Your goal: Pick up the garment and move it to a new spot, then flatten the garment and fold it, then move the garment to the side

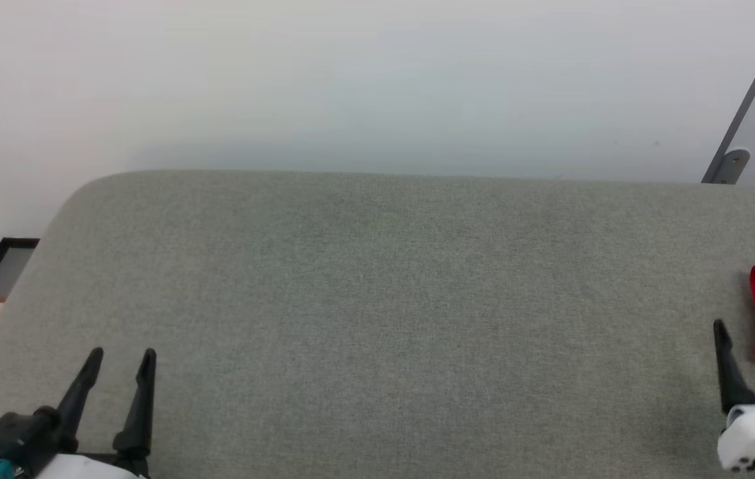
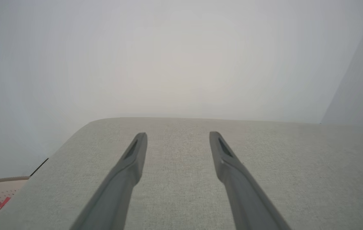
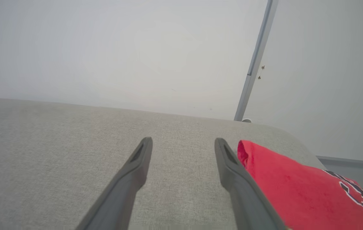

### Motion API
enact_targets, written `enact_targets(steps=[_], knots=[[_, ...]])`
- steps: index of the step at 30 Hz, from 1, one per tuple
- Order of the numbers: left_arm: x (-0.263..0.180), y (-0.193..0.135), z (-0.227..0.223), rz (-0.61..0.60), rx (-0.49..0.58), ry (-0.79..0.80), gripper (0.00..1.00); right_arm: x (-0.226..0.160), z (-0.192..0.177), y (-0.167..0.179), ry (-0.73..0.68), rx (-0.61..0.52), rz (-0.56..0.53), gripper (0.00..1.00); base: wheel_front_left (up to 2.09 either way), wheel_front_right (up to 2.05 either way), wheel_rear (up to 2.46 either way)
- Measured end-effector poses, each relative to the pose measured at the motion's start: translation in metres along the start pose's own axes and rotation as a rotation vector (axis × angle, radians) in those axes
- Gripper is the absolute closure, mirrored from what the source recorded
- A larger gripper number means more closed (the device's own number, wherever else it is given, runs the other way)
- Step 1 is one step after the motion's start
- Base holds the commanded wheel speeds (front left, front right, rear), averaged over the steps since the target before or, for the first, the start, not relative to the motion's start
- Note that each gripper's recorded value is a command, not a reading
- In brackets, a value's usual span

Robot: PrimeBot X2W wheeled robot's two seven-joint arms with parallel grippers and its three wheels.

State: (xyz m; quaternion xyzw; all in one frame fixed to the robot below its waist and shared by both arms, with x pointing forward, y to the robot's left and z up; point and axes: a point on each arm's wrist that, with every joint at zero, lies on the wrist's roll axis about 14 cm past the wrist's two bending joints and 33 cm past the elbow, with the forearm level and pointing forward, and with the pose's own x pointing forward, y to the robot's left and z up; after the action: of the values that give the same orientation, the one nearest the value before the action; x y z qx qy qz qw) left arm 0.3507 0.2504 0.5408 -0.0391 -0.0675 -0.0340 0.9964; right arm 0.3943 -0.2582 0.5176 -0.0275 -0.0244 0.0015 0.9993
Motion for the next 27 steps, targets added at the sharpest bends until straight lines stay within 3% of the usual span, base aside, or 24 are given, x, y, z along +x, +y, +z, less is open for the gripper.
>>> enact_targets(steps=[15,27], knots=[[-0.001,0.005,-0.004,0.035,-0.021,-0.005,0.00,-0.036,-0.016,0.017,0.017,0.043,-0.016,0.00,0.00,0.00,0.00],[-0.003,0.002,-0.010,0.019,-0.049,0.018,0.00,-0.040,-0.017,0.020,0.018,0.048,-0.015,0.00,0.00,0.00,0.00]])
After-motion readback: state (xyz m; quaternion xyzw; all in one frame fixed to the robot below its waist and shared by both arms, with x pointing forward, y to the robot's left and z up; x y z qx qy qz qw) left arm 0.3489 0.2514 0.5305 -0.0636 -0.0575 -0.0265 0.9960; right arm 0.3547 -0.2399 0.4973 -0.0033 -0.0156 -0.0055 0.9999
